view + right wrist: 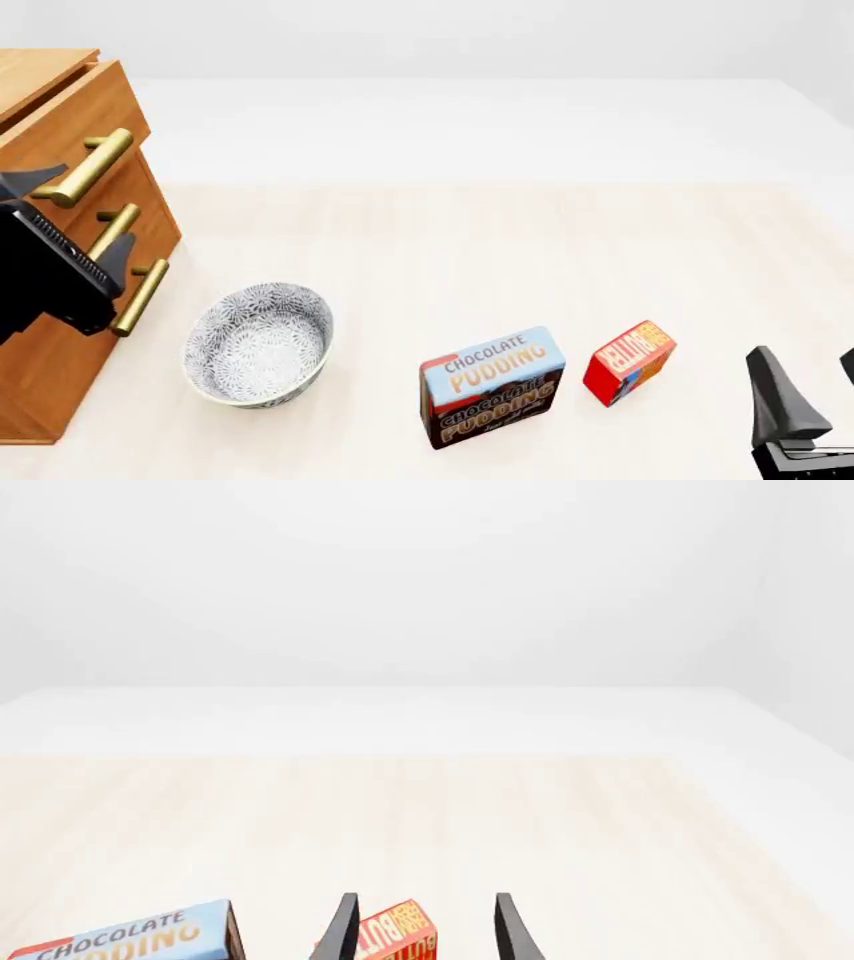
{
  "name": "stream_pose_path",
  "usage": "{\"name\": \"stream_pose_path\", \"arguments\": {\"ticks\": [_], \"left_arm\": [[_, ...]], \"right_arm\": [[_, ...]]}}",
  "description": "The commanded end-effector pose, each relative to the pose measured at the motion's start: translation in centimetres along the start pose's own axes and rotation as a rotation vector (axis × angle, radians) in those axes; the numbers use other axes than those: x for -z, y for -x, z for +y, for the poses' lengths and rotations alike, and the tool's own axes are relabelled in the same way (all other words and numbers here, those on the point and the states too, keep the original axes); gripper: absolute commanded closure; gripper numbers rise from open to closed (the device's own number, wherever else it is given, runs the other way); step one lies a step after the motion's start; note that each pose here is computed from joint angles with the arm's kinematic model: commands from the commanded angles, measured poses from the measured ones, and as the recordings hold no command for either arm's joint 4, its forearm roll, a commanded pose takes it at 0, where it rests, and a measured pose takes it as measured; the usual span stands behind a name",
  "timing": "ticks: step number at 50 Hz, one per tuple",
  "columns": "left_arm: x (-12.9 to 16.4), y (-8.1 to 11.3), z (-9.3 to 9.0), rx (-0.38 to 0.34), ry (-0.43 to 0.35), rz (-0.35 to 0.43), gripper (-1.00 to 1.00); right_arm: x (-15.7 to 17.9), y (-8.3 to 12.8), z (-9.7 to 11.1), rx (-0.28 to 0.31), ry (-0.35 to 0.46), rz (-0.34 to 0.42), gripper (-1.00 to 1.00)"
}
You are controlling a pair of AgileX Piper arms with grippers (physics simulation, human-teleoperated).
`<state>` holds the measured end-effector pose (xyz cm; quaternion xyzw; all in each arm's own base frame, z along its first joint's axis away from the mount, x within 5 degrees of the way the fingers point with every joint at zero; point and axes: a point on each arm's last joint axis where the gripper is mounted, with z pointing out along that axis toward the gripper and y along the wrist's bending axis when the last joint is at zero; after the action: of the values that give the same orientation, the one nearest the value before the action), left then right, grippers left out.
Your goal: Put the butter at the back in the top drawer of the cabinet and close it.
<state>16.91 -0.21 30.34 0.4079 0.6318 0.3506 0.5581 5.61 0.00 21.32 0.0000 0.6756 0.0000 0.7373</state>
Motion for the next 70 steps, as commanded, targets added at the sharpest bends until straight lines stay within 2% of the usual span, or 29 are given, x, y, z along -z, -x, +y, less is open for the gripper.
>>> {"name": "stream_pose_path", "arguments": {"ticks": [1,11,28,70], "left_arm": [[-0.5,-0.5,0.3,0.004,0.019,0.026,-1.00],[-1.1,-1.0,0.1,0.017,0.008,0.055,-1.00],[-2.0,-1.6,-0.4,-0.005,-0.001,0.071,-1.00],[-3.6,-2.5,0.1,0.008,0.022,0.113,-1.00]], "right_arm": [[0.0,0.0,0.0,0.000,0.000,0.000,-1.00],[0.0,0.0,0.0,0.000,0.000,0.000,-1.00],[0.0,0.0,0.0,0.000,0.000,0.000,-1.00],[0.0,0.0,0.0,0.000,0.000,0.000,-1.00]]}}
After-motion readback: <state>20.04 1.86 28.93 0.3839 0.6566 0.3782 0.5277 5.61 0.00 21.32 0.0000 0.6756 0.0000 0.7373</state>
